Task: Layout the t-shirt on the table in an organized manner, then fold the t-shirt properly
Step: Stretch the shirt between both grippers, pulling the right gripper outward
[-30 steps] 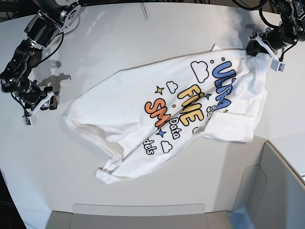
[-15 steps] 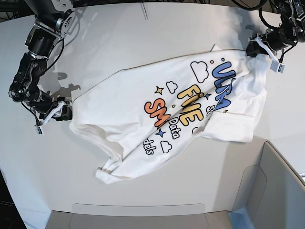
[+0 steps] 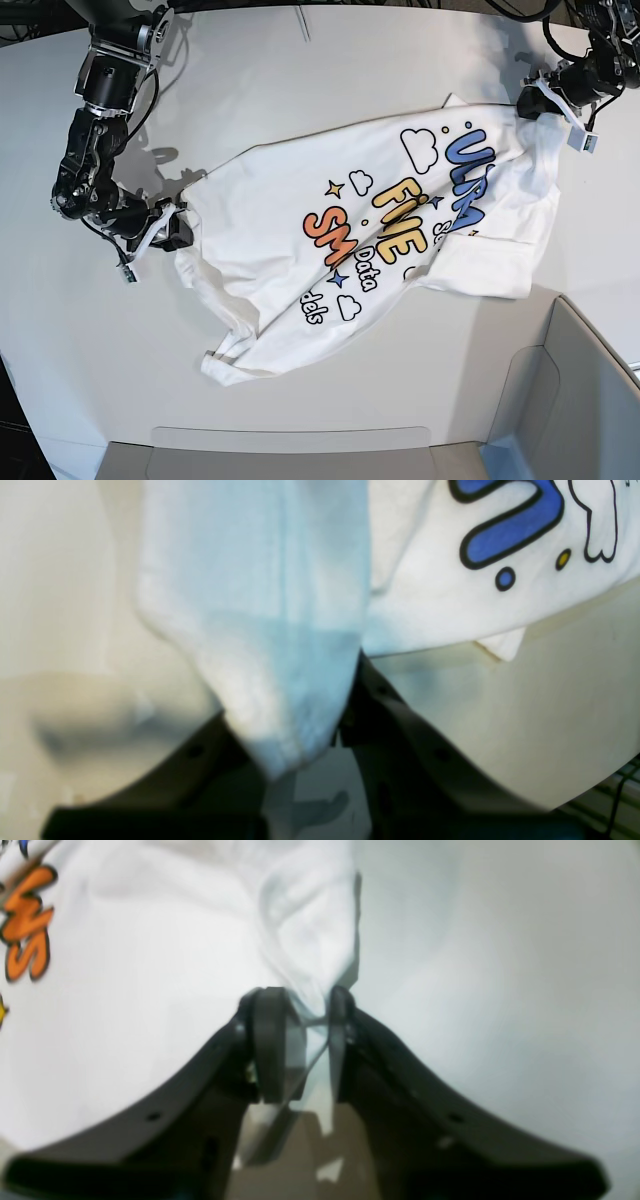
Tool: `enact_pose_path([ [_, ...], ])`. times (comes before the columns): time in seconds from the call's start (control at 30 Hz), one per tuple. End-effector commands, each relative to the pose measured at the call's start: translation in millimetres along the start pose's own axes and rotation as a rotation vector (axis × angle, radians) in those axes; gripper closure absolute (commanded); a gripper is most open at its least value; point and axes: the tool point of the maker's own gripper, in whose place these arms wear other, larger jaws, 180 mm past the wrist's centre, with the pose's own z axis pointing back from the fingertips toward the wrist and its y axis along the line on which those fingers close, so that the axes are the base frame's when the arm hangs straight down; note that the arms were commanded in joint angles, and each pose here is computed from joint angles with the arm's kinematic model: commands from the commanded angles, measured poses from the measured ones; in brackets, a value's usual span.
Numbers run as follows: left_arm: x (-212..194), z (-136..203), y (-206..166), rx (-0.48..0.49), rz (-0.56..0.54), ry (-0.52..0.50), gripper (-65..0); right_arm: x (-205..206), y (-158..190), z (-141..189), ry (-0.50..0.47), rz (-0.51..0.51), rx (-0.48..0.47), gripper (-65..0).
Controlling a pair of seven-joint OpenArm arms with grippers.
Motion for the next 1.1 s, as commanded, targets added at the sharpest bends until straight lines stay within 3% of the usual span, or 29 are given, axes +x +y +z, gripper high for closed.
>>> enact_pose_path([
  [0.0, -3.8, 3.5, 6.3, 0.029, -0.012, 0.029, -3.4, -10.1, -2.7, 3.1, 0.103, 0.056, -0.025, -6.9],
  [0.07, -3.2, 3.4, 6.3, 0.028, -0.012, 0.028, -3.4, -7.1, -2.6, 8.1, 0.125, 0.079, -0.039, 0.0],
  [0.3, -3.2, 3.4, 6.3, 0.028, -0.012, 0.028, -3.4, 19.3, -1.4, 26.3, 0.07, 0.154, -0.09, 0.0],
  [0.4, -3.2, 3.4, 6.3, 0.028, -0.012, 0.028, -3.4, 24.6, -6.7, 49.8, 0.068, 0.19, -0.157, 0.0],
  [0.57, -0.4, 4.1, 7.2, 0.031, -0.011, 0.017, -3.4, 42.3, -13.8, 87.5, -0.016, 0.173, -0.266, 0.0],
  [0.67, 25.3, 4.4, 8.5, 0.037, -0.016, -0.036, -3.2, 53.2, -18.3, 107.1, -0.096, 0.138, -0.295, 0.0],
  [0.83, 62.0, 26.4, 35.4, 0.125, 0.108, -0.138, -0.7, 72.8, -13.7, 127.2, -0.225, 0.123, -0.269, 0.0],
  [1.07, 118.5, 86.8, 47.2, 0.208, 0.103, -0.291, -0.4, 98.2, 17.7, 149.7, -0.371, 0.188, -0.204, 0.0],
])
